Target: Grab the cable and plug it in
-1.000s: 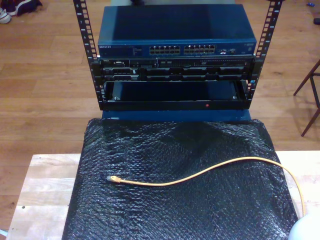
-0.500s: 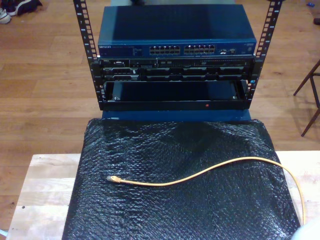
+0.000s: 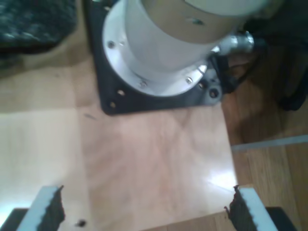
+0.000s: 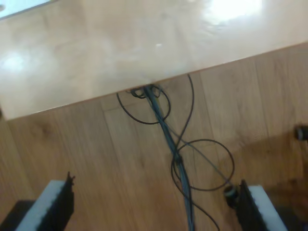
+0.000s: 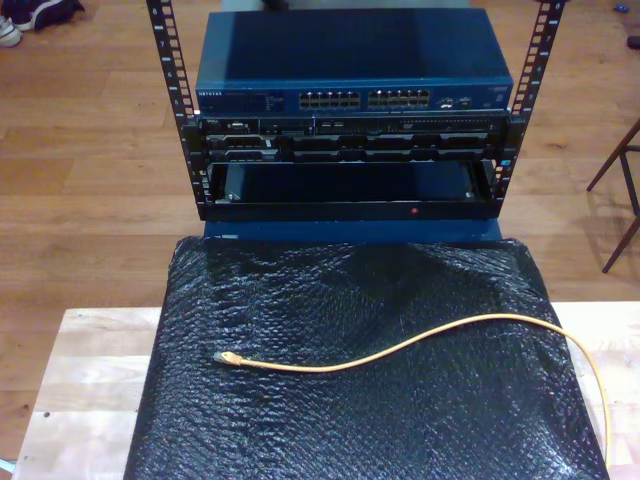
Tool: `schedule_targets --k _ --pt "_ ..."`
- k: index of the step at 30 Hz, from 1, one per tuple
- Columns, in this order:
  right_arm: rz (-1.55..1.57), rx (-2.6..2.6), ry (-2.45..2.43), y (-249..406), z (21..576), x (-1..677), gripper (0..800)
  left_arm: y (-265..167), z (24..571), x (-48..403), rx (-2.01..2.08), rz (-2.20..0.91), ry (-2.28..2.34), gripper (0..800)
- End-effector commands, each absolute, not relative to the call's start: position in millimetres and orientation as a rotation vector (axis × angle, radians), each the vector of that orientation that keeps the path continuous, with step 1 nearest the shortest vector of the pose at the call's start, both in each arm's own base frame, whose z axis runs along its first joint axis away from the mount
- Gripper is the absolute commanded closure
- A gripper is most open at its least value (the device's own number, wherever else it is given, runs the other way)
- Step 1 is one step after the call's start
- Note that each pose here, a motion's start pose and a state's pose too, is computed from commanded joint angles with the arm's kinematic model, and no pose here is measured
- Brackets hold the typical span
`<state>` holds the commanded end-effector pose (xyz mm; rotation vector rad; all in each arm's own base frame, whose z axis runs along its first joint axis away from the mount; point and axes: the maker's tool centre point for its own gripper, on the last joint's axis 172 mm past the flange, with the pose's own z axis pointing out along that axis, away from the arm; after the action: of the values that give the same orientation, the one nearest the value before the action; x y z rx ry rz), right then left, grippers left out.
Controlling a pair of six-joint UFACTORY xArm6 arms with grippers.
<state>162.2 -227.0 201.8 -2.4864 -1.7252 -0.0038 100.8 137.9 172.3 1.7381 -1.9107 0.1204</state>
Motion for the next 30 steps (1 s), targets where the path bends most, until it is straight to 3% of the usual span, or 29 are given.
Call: schedule_targets --k 6,14,30 --pt "-0.108 -2.443 -1.705 -184 208 239 2 119 165 127 1.729 0.036 -1.861 1" --pt "-0.335 -2.426 -1.596 -138 235 284 6 111 164 154 1.715 0.004 -1.847 1" --pt "-0.458 -2.251 -1.541 -67 245 309 6 81 166 180 1.698 0.093 -1.837 1"
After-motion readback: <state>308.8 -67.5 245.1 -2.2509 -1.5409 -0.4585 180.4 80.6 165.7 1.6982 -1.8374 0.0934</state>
